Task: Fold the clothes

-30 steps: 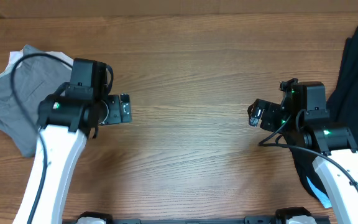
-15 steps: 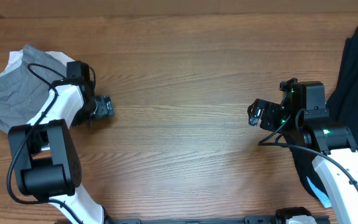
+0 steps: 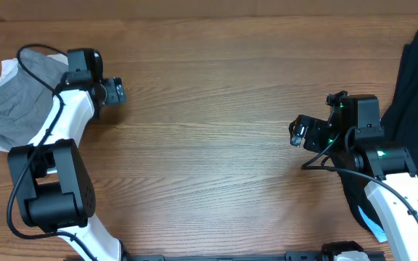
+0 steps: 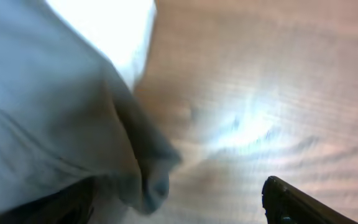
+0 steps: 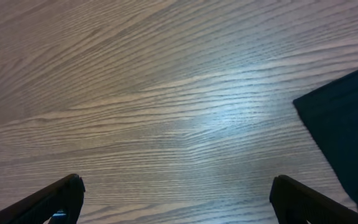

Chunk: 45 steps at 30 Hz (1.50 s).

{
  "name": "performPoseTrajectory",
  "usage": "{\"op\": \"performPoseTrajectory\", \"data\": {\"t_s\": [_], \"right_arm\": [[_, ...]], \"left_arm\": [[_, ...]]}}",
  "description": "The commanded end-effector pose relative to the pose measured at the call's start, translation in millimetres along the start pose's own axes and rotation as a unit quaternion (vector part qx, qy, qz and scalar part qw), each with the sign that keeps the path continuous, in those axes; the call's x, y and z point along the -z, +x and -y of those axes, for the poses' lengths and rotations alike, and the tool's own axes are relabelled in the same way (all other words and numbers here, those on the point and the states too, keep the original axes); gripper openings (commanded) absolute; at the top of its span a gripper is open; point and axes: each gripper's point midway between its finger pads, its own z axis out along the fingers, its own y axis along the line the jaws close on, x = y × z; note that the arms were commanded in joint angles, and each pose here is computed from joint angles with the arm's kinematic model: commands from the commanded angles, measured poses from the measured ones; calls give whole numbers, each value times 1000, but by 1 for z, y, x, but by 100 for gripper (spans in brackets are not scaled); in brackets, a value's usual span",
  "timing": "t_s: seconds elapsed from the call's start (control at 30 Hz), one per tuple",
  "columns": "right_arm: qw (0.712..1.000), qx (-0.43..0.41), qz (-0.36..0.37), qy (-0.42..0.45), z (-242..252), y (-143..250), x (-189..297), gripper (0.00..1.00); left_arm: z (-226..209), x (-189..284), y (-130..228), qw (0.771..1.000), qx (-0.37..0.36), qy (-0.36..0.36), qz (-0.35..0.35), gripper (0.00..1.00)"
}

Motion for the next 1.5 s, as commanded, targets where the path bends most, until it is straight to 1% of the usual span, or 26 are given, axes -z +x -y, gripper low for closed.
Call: {"op": "performPoseTrajectory", "data": {"t_s": [0.0, 0.2, 0.3, 0.47, 0.6, 0.7, 0.77, 0.87, 0.93, 1.07, 1.1, 1.2, 1.3, 1.47], "right_arm": [[1000, -1, -2, -1, 0, 1, -2, 100], [1000, -1, 2, -2, -1, -1, -2, 100], [1000, 0, 5, -4, -2, -2, -2, 100], [1000, 0, 5, -3, -2, -2, -2, 100], [1000, 0, 5, -3, -2, -2, -2, 100], [1000, -1, 4, -3, -1, -1, -2, 100], [1000, -1, 3, -3, -1, -1, -2, 100], [1000, 0, 4, -3, -1, -1, -2, 100], [1000, 0, 5, -3, -2, -2, -2, 100], [1000, 0, 5, -4, -2, -2, -2, 100], [1000, 0, 5, -4, -2, -2, -2, 100], [1000, 0, 5, -4, -2, -2, -2, 100], [1000, 0, 6, -4, -2, -2, -2, 100], [1000, 0, 10, -5, -2, -4, -2, 100]], "left_arm": [[-14, 6, -25, 999, -5, -26, 37, 89], [-17, 5, -26, 999, 4, -20, 38, 89], [-8, 7, -21, 1000, -12, 6, 22, 88], [-12, 7, -14, 1000, -17, 2, 7, 90], [-26, 3, -11, 1000, -4, -10, 1, 91], [-39, -9, -8, 1000, 17, -16, -3, 92], [-47, -28, 3, 999, 23, -17, -20, 91], [-53, -40, 7, 999, 11, -20, -22, 91], [-61, -43, -4, 1000, 17, -25, 0, 91], [-75, -42, -28, 998, 30, -34, 50, 89], [-82, -41, -35, 996, 36, -38, 66, 86], [-97, -39, -42, 994, 57, -54, 83, 83], [-111, -36, -51, 990, 76, -65, 104, 85], [-123, -35, -56, 987, 84, -70, 116, 86]]}}
